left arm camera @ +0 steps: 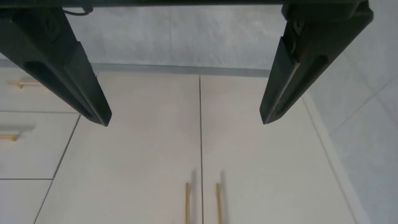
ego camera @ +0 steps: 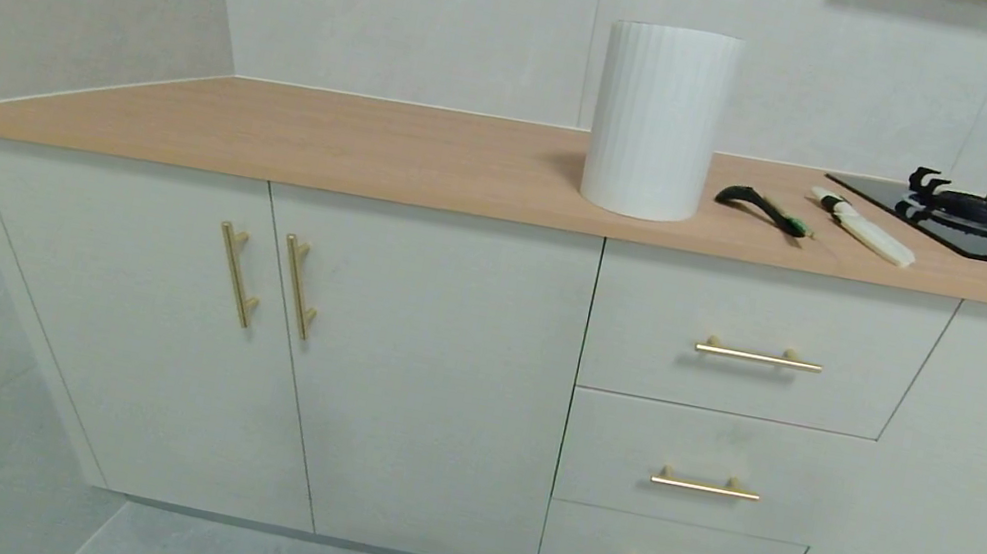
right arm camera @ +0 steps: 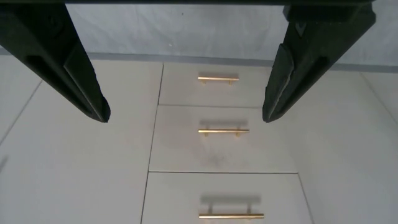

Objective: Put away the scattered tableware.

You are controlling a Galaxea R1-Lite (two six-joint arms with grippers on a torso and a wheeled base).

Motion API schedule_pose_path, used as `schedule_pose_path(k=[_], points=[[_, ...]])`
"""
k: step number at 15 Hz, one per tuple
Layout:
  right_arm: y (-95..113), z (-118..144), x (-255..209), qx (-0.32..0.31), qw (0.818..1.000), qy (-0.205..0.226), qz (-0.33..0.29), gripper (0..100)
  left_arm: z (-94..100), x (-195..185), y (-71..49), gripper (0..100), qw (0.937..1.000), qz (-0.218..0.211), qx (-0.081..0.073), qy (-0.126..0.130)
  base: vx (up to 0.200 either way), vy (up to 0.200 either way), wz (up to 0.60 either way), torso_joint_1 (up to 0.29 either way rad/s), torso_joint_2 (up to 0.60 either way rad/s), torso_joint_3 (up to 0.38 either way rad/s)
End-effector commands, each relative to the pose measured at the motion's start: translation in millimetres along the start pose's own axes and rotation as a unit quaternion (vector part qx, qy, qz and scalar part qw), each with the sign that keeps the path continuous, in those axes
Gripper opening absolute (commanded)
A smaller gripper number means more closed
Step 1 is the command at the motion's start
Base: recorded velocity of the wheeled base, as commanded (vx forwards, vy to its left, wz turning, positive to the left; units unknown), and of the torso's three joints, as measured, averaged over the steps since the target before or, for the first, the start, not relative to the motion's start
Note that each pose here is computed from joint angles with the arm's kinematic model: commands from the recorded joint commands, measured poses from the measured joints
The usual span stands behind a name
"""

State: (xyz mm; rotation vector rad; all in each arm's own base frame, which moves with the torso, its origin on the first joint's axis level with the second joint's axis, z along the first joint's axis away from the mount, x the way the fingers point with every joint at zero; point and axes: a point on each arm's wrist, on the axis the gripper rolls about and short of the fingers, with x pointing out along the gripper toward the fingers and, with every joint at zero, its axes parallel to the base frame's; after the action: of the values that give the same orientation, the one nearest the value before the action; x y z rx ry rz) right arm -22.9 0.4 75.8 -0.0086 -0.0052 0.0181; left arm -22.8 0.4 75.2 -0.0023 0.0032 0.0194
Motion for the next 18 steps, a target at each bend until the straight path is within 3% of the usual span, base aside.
schedule_pose_path(k=[1,18], points=[[0.0,0.1,0.1,0.0,1.0,0.0,-0.001,100,0.0,0.0,0.0,100,1.0,0.0,0.0,0.0,0.0,0.0,0.0,0.0,0.0,0.0],[0.0,0.0,0.2,-0.003,1.0,0.002,0.0,100,0.0,0.0,0.0,100,1.0,0.0,0.0,0.0,0.0,0.0,-0.04,0.0,0.0,0.0]])
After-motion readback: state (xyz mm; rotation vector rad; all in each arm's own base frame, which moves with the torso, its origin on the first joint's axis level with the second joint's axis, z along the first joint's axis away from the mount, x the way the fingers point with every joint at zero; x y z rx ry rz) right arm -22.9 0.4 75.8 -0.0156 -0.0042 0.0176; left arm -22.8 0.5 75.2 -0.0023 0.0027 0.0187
